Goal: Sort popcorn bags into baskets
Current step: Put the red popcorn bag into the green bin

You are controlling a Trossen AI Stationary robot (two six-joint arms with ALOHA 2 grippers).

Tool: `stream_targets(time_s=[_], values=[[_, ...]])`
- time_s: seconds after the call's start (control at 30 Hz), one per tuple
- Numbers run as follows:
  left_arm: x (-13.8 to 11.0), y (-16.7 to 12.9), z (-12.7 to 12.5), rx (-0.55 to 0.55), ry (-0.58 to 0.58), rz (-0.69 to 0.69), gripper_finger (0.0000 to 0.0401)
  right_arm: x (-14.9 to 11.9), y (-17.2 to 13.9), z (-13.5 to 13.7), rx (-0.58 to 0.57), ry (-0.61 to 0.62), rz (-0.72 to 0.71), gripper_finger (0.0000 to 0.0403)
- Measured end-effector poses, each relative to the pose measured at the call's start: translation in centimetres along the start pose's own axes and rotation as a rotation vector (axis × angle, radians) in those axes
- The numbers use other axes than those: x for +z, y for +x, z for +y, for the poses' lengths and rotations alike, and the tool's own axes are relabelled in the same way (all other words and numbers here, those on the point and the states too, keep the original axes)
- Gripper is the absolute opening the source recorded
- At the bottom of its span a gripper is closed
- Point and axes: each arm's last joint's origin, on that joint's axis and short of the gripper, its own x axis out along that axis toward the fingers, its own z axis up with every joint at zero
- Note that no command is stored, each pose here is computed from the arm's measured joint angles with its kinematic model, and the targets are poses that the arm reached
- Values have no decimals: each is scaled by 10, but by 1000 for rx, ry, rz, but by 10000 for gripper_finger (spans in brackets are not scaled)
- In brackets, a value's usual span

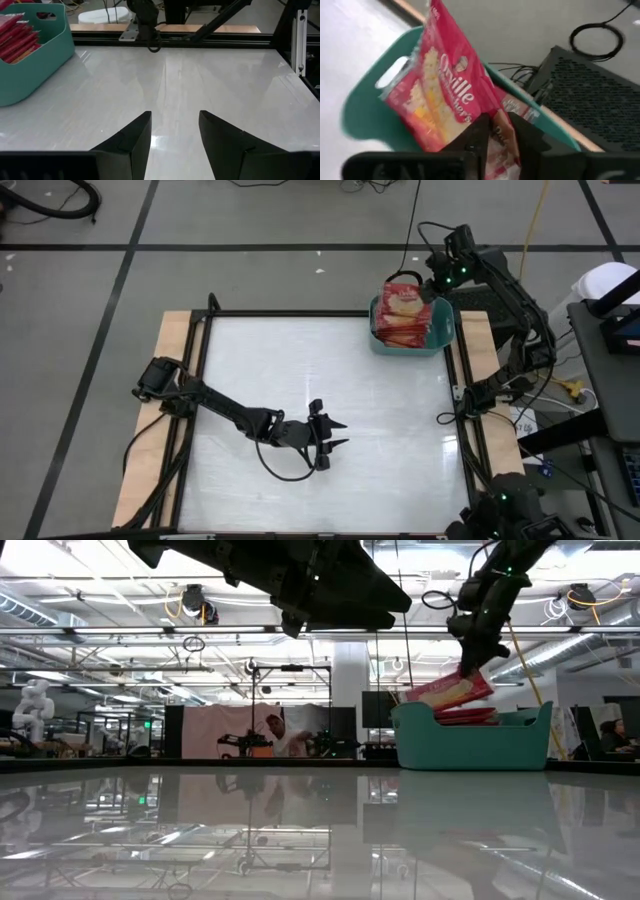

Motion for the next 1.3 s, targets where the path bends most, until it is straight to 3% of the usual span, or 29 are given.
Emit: stream_targets(time_s=[0.37, 0.53, 0.67, 0.97, 1.3], values=[[0, 0, 0, 0, -2, 1, 168, 0, 28, 4, -145, -54, -36, 139], [-1, 0, 0, 1, 0, 6, 168, -2, 17, 15, -48, -84, -107, 145], [-1, 0, 0, 1, -4, 6, 168, -17, 5, 39, 70, -116, -110, 136], [-1, 0, 0, 0, -4, 5, 168, -78, 5, 84, 161, -173, -18, 99], [0, 3, 8, 20, -5, 5, 168, -105, 40, 87, 58, -188, 102, 30]])
